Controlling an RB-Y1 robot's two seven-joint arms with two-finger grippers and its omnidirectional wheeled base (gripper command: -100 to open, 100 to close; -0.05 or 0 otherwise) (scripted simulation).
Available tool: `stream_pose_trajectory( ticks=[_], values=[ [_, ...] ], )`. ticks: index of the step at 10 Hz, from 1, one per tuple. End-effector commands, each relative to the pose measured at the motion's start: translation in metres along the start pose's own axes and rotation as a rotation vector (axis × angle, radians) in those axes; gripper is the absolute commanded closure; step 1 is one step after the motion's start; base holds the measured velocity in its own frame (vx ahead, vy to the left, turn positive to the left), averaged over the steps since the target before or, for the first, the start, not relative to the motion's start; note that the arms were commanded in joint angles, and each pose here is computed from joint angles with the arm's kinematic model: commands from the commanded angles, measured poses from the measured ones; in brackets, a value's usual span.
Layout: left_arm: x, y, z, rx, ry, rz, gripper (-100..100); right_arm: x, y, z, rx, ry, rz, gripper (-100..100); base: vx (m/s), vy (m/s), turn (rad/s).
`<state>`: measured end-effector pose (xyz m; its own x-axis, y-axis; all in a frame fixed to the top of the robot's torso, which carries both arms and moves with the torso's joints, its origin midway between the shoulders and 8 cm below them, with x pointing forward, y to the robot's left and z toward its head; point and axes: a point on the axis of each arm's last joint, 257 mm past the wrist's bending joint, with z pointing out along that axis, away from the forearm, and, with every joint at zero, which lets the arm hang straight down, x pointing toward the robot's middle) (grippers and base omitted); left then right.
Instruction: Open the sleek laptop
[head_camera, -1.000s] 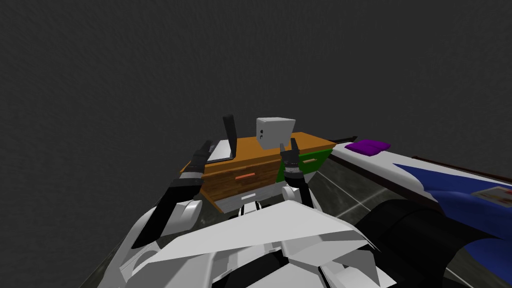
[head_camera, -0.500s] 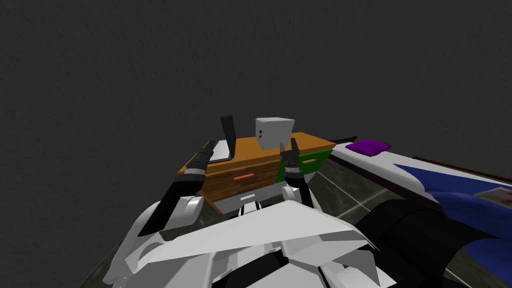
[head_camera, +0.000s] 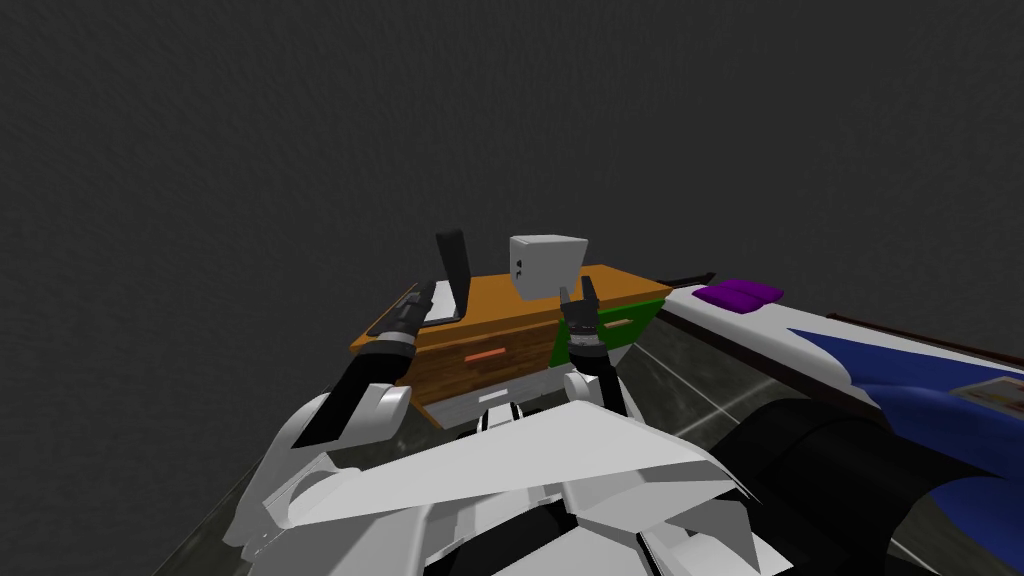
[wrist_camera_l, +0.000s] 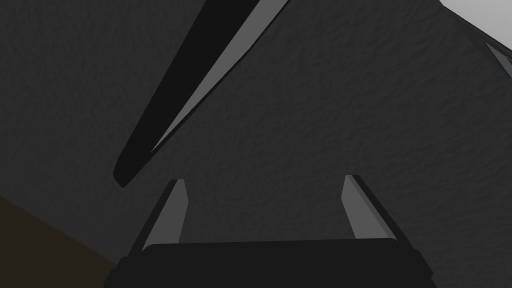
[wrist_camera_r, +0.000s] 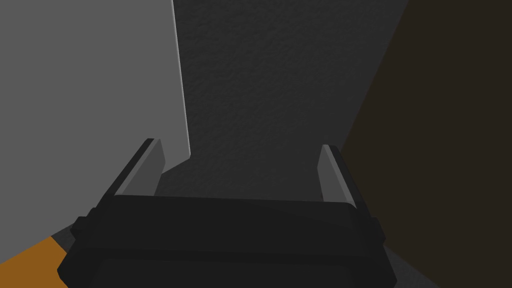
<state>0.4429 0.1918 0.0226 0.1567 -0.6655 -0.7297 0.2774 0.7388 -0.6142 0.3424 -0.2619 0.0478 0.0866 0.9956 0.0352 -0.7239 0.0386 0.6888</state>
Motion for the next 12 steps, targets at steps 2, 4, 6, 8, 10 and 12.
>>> stream_pose_trajectory(
  ticks=[2,4,6,8,10,12],
  values=[
    [0.01,0.006,0.008,-0.053,0.039,0.055,-100,0.0,0.0,0.0,0.0,0.0,0.0,0,0.008,-0.026,0.003],
    [0.016,0.012,0.011,-0.086,0.063,0.079,-100,0.0,0.0,0.0,0.0,0.0,0.0,0,0.011,-0.025,0.002],
    [0.021,0.017,0.014,-0.118,0.087,0.103,-100,0.0,0.0,0.0,0.0,0.0,0.0,0,0.008,-0.026,0.002],
    [0.026,0.02,0.016,-0.145,0.109,0.125,-100,0.0,0.0,0.0,0.0,0.0,0.0,0,0.003,-0.022,0.009],
    [0.031,0.025,0.017,-0.174,0.132,0.147,-100,0.0,0.0,0.0,0.0,0.0,0.0,0,0.006,-0.02,0.006],
    [0.035,0.028,0.019,-0.2,0.154,0.168,-100,0.0,0.0,0.0,0.0,0.0,0.0,0,0.005,-0.021,0.002]
  ],
)
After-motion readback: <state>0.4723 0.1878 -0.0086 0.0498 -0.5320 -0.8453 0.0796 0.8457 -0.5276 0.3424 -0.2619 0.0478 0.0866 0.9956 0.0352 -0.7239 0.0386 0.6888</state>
